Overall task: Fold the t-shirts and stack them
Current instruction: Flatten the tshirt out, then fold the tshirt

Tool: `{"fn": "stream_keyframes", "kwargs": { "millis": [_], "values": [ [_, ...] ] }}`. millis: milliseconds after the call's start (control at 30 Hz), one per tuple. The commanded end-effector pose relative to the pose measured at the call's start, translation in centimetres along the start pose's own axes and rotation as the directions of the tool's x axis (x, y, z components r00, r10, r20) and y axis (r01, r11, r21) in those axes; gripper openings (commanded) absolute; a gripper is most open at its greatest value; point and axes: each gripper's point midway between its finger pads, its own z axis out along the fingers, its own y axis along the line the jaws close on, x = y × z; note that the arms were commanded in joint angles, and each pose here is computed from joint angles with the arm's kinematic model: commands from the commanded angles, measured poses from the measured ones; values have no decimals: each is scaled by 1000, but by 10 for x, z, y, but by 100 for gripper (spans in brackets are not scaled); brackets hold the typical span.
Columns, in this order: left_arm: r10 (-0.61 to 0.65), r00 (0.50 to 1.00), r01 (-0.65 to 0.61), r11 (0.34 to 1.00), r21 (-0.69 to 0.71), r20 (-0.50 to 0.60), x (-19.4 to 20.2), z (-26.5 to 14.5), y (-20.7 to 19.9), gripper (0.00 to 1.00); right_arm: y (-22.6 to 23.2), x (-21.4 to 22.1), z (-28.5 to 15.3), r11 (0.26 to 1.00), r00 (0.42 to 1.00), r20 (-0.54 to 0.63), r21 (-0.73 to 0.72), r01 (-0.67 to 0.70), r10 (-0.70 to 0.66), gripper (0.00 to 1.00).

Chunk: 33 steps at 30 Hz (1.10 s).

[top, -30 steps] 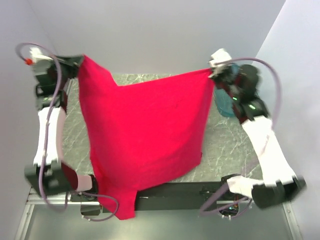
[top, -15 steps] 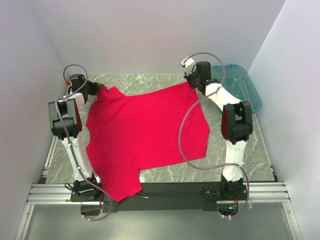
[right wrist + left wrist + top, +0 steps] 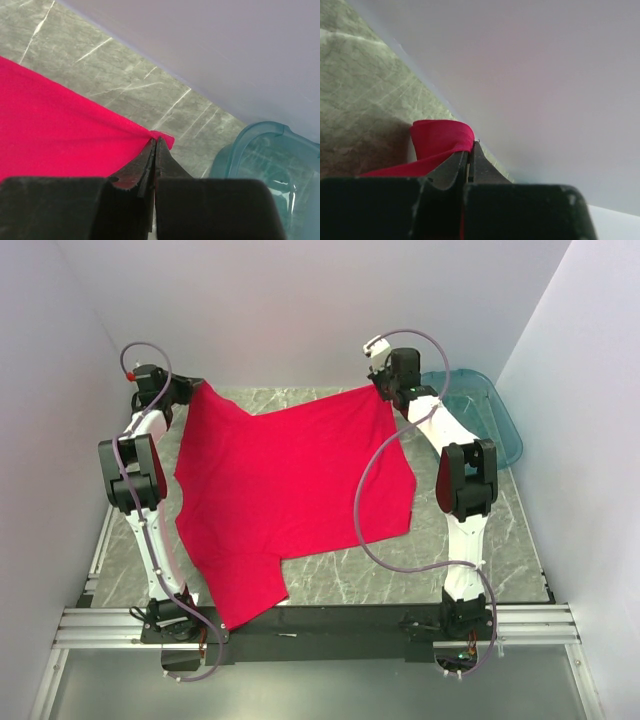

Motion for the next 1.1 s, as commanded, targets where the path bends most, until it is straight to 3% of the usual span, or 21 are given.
{"fn": "stream_keyframes", "kwargs": {
  "millis": [0,500,1067],
  "values": [
    [51,999,-51,994,93,0,-11,-5,-36,1,-15,-29,-9,999,997,71,52,7,-10,0],
    [144,989,-134,975,179,-43,7,-56,-74,1,-13,-23,-49,999,994,104,23,-24,21,0],
    [216,972,-195,961,197,-92,31,-104,-74,1,2,-3,-65,996,994,77,-65,-67,71,0]
  ]
}}
